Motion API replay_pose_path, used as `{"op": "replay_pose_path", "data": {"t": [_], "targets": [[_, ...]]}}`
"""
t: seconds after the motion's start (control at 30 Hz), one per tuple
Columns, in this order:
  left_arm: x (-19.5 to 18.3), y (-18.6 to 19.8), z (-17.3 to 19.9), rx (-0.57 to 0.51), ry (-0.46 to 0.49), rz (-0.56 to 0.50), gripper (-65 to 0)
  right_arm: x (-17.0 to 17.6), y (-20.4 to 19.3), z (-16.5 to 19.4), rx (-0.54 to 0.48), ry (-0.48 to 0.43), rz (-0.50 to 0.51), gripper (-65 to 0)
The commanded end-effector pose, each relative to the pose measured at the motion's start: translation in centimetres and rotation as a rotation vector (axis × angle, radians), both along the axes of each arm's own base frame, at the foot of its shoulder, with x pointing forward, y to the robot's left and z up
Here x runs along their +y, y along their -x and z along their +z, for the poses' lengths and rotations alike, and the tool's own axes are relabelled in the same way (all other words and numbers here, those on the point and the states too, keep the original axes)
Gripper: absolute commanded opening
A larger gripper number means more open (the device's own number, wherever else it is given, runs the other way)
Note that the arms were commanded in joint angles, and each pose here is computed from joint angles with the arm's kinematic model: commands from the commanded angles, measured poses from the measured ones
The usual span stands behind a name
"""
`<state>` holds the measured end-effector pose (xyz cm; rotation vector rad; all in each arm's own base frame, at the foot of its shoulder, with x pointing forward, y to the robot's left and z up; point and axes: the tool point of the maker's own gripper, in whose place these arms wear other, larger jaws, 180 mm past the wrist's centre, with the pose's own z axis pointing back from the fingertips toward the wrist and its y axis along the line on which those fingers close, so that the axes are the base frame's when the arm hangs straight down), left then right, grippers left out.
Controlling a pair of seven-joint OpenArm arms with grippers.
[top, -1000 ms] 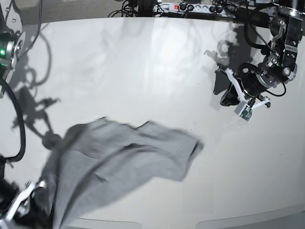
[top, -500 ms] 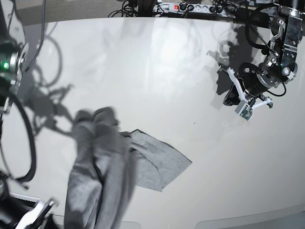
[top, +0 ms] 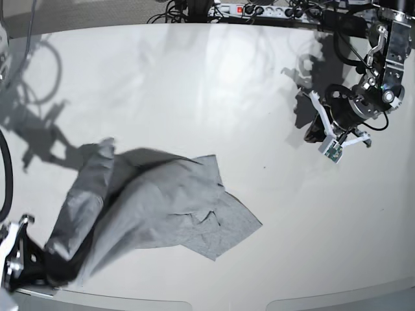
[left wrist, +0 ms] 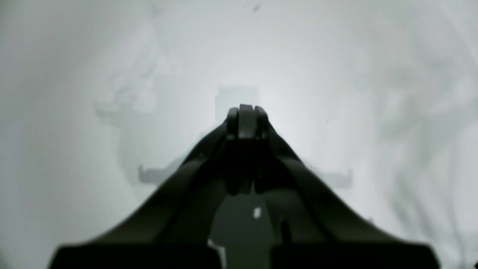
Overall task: Layout the t-shirt on the table in an organized manner, then fold the t-shirt properly
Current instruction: 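Lay the grey t-shirt down on the table with the right gripper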
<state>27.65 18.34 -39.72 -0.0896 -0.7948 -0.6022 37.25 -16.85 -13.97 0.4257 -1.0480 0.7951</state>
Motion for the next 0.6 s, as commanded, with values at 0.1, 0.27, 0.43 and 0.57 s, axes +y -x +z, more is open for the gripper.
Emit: {"op": "replay_pose_path", "data": {"t": [0.1,0.27,0.43,0.57], "targets": [[0.6,-0.7,0.8,-0.033,-0.030,-0.004,-65.0,-2.3,0.4,-2.1,0.036,0.082,-0.074,-65.0],[0.7,-0.5,0.7,-0.022,-0.037,-0.002,-65.0,-6.7,0.9,-6.8,0.130,0.292,-0.234,-65.0],[0.8,-0.5,0.6,-0.023,-0.041,-0.003,-65.0,-11.3,-0.1,-8.2,0.121,0.385,-0.505,-65.0],[0.8,-0.6,0.7,-0.024,-0.040,-0.002,-65.0,-13.6,-0.6,-8.0,0.099,0.332,-0.708,-65.0]]}}
